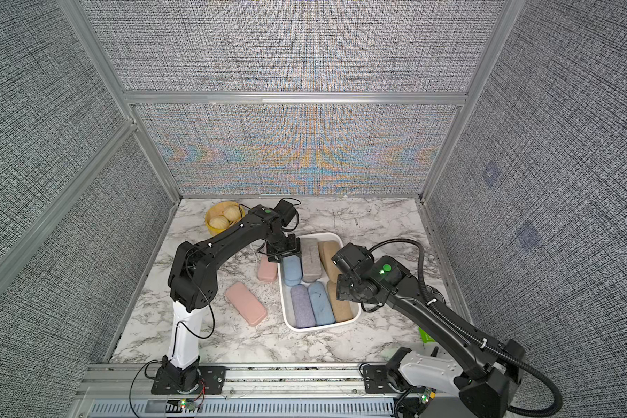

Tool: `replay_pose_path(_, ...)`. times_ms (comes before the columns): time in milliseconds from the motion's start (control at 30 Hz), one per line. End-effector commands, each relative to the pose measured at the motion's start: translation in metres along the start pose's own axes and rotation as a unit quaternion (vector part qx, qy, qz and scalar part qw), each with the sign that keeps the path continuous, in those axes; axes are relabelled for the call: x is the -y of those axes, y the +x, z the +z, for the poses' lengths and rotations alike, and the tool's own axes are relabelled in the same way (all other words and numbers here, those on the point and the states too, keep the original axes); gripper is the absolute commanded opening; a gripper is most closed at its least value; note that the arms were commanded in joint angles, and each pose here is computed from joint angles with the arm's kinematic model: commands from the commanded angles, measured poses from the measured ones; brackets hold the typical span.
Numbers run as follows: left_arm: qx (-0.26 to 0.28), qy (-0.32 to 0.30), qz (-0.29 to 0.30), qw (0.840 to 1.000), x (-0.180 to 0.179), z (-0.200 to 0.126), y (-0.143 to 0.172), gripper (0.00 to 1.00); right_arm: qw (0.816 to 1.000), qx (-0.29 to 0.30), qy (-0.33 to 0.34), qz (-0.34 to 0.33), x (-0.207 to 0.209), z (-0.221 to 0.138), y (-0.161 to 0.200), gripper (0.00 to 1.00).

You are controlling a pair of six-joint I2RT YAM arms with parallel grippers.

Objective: Put the glasses cases into the storage boxes
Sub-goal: Place the glasses case in the storage box, then pick up the glasses case at the center of the board.

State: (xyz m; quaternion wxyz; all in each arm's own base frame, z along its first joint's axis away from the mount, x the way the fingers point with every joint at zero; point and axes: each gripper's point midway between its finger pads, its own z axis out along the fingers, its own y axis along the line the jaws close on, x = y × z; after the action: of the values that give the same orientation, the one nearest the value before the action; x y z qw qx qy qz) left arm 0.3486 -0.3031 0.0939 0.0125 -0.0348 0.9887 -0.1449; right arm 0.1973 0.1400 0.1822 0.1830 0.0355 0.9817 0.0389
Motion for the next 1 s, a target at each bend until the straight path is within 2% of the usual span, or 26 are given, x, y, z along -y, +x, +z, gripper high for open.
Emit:
replay_pose_path(0, 0.009, -0.015, 0.006, 1.000, -0.008, -0.016, 0.003, 0.77, 1.000, 0.002, 0.008, -0.012, -0.012, 0.004, 0.003, 0.71)
replay_pose_path(100, 0.043, -0.017, 0.016, 0.999, -0.010, -0.044, 0.003, 0.76, 0.999, -0.001, 0.005, -0.048, -0.036, 0.019, 0.011, 0.70)
replay_pose_path(200, 0.095, -0.010, 0.026, 0.995, -0.018, -0.080, 0.007, 0.76, 0.997, -0.025, 0.024, -0.065, -0.045, 0.043, 0.026, 0.67)
replay_pose_path(300, 0.124, 0.010, 0.031, 0.992, -0.029, -0.098, 0.023, 0.77, 0.995, -0.046, 0.040, -0.081, -0.049, 0.062, 0.044, 0.66)
replay_pose_path(433, 0.148, 0.040, 0.032, 0.988, -0.048, -0.106, 0.050, 0.79, 0.992, -0.068, 0.044, -0.095, -0.058, 0.080, 0.067, 0.65)
replay_pose_path(633, 0.169, 0.045, 0.013, 0.984, -0.084, -0.102, 0.082, 0.88, 0.989, -0.089, 0.051, -0.105, -0.069, 0.087, 0.088, 0.64)
replay_pose_path(867, 0.185, 0.023, -0.014, 0.982, -0.111, -0.097, 0.092, 0.88, 0.988, -0.109, 0.029, -0.106, -0.096, 0.090, 0.106, 0.63)
replay_pose_path(967, 0.193, 0.018, -0.014, 0.981, -0.114, -0.102, 0.092, 0.89, 0.987, -0.102, 0.034, -0.120, -0.107, 0.082, 0.102, 0.63)
